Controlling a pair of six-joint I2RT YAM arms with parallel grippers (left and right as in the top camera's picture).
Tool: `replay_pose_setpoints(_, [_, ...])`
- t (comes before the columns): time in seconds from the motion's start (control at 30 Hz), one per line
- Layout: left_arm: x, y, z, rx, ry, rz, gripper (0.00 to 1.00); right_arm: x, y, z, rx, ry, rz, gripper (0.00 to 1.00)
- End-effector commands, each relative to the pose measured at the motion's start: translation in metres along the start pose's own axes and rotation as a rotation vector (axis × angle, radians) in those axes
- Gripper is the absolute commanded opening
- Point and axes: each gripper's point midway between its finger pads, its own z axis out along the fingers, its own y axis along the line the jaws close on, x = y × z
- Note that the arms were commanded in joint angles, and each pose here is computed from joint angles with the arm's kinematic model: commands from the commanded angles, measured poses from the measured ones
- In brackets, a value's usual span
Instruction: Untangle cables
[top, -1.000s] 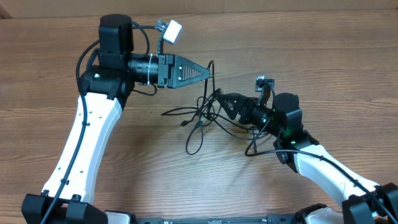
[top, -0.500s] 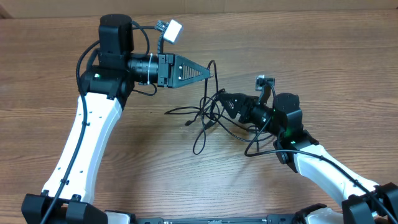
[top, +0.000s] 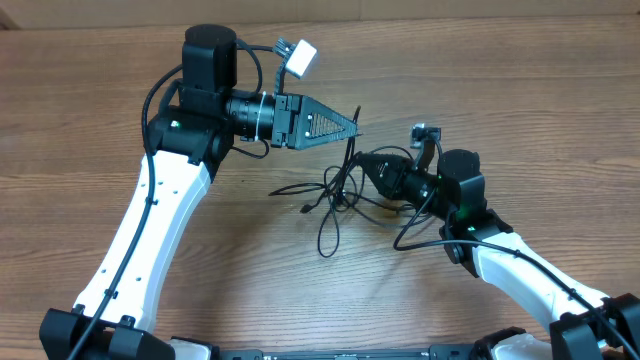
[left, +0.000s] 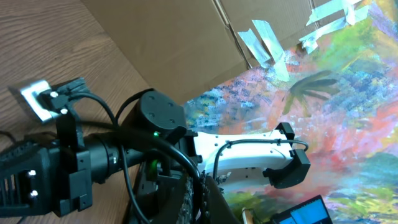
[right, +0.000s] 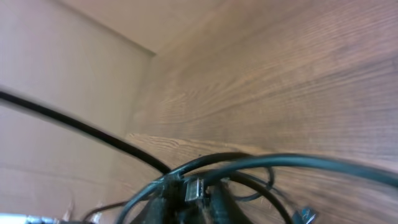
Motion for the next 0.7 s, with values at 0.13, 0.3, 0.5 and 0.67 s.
replay_pose_setpoints(0.13, [-0.003, -0.014, -0.002, 0.012, -0.001, 0.038, 0.07, 0.012, -0.010, 0.001, 0.048, 0.050, 0.032, 0.04])
replay_pose_setpoints(0.3, [-0.007, -0.011, -0.011, -0.002, -0.024, 0.036, 0.06, 0.016, -0.015, 0.000, 0.066, 0.068, 0.047, 0.04])
replay_pose_setpoints(0.5, [-0.019, -0.003, -0.037, -0.043, -0.089, 0.045, 0.04, 0.017, -0.016, 0.000, 0.069, 0.070, 0.048, 0.04])
replay_pose_setpoints(0.67, [-0.031, 0.007, -0.074, -0.091, -0.175, 0.030, 0.04, 0.019, -0.018, 0.000, 0.078, 0.077, 0.028, 0.04])
